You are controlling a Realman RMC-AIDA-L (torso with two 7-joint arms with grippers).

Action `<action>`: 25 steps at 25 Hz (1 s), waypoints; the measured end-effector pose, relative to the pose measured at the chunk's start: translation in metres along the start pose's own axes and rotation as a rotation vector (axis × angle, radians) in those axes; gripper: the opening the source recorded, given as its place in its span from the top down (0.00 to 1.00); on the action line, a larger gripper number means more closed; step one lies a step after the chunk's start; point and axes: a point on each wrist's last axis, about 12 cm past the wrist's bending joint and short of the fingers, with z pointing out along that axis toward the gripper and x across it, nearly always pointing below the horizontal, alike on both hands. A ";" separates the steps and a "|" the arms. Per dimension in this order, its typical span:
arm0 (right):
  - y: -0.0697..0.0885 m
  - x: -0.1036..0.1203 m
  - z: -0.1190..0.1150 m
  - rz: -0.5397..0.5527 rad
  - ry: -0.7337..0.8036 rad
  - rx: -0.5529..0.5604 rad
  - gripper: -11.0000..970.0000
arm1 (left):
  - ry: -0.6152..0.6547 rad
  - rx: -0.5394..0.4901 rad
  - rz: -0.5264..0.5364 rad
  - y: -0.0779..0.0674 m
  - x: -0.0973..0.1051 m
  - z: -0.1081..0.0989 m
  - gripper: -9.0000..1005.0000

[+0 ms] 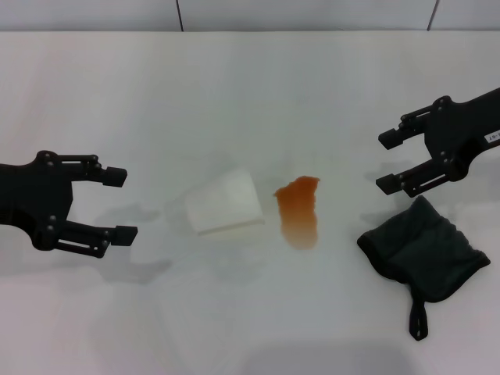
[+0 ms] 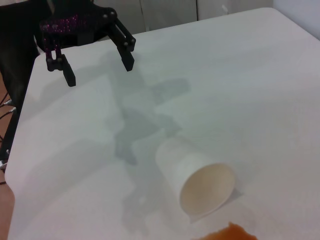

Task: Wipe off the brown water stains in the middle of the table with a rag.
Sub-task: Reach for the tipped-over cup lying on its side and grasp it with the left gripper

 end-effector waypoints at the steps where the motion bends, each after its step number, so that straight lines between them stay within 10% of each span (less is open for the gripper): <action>1: 0.000 0.000 0.000 -0.002 0.000 0.000 0.21 | 0.000 0.000 0.000 0.000 0.000 0.000 0.11; 25: 0.001 0.003 0.002 -0.011 -0.002 0.006 0.21 | 0.121 -0.009 -0.018 0.025 -0.038 0.004 0.12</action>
